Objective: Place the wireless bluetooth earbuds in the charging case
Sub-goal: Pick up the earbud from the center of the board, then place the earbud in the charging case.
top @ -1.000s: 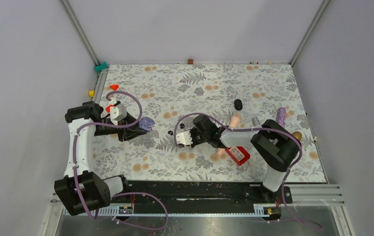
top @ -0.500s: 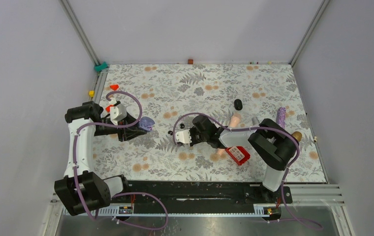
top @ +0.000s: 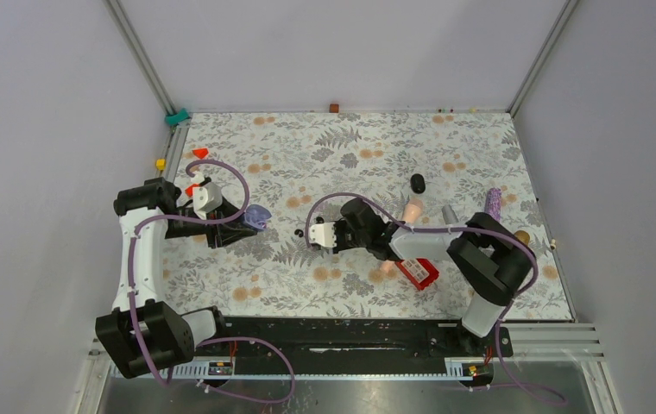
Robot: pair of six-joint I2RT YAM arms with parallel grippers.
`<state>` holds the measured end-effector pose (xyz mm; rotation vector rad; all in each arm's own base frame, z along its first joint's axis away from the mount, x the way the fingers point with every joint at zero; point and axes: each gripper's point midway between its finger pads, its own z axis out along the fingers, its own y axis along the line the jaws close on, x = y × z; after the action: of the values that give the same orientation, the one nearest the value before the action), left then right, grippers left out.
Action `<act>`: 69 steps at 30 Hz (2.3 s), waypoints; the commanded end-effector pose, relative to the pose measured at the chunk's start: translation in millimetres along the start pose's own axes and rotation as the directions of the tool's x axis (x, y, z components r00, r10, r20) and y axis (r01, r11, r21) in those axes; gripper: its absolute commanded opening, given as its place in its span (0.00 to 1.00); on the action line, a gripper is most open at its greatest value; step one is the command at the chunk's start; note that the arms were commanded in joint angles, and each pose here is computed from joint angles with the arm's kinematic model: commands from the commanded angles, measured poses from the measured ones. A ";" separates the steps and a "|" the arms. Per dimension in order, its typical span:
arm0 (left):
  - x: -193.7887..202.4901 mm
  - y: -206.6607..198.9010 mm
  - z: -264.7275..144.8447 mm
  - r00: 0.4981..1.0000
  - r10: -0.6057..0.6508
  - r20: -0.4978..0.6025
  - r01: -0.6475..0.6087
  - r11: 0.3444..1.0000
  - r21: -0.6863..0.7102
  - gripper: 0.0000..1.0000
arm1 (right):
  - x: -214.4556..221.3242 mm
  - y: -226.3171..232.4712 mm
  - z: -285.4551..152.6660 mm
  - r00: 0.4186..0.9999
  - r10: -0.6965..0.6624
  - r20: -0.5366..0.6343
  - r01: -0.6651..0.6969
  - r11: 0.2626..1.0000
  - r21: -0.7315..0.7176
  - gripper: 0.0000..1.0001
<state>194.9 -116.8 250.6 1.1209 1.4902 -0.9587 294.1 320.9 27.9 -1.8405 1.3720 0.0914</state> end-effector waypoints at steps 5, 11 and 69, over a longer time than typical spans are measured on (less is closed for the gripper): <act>-10.9 -6.7 0.9 0.998 0.013 0.059 -0.012 1.000 -0.009 0.00 | -71.6 -29.9 -59.2 0.932 0.279 0.233 -0.265 0.960 -0.091 0.08; -10.8 -10.7 1.4 0.997 0.034 0.062 -0.033 0.999 -0.010 0.00 | -96.6 -49.3 -105.6 0.778 0.522 0.349 -0.455 0.852 -0.259 0.06; -15.9 -32.8 115.2 0.938 -0.344 -0.033 0.308 0.789 0.531 0.00 | -189.0 -70.4 -239.2 0.228 0.793 0.565 -0.385 0.607 -0.695 0.05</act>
<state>196.7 -226.2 229.9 1.3345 1.4640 -1.6040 183.9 320.2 303.1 -1.0217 1.3536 1.6736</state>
